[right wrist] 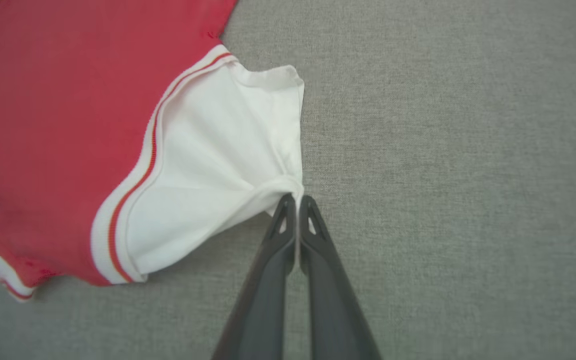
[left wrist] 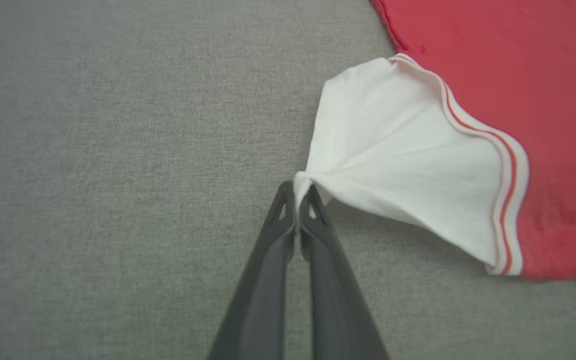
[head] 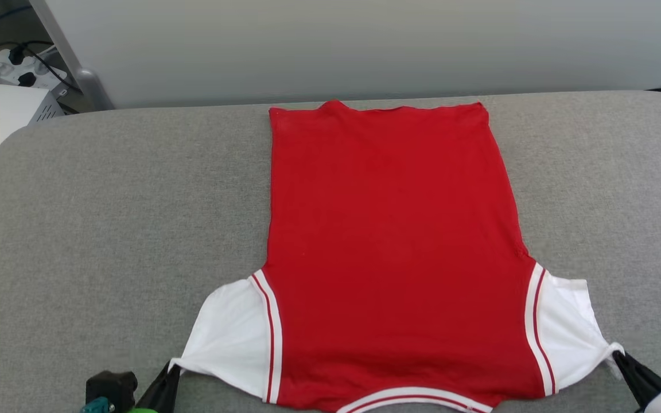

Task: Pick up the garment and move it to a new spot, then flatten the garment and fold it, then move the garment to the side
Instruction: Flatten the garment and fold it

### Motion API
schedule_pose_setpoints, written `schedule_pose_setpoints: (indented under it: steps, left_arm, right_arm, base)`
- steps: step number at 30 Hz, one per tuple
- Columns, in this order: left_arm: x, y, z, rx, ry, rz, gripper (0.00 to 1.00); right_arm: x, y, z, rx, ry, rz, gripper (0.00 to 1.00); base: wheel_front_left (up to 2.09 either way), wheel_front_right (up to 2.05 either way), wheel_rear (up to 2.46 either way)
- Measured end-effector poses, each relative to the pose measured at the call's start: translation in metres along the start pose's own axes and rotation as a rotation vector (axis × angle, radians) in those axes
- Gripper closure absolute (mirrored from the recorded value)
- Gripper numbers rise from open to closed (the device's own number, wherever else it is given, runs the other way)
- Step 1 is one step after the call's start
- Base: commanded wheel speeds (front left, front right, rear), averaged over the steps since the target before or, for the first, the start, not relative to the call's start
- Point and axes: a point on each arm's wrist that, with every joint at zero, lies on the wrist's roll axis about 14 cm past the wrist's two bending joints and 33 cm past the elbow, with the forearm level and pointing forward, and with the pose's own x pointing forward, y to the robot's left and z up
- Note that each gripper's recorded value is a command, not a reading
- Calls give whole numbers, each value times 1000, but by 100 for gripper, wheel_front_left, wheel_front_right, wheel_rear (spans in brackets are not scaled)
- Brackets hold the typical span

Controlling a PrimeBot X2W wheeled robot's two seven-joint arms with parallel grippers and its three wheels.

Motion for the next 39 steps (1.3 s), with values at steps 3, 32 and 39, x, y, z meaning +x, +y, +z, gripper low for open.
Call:
schedule_pose_setpoints:
  steps: [3, 32, 39]
  left_arm:
    - [-9, 0, -11, -28, 21, 20, 100]
    - [40, -40, 65, 1, -235, -63, 100]
    - [59, -41, 65, -17, -245, -51, 100]
  right_arm:
    - [-12, -3, -14, 27, 41, -22, 100]
    - [55, -3, 255, -263, -417, -67, 0]
    - [141, 8, 256, -242, -121, -13, 0]
  base:
    - [0, 0, 0]
    - [0, 0, 0]
    - [0, 0, 0]
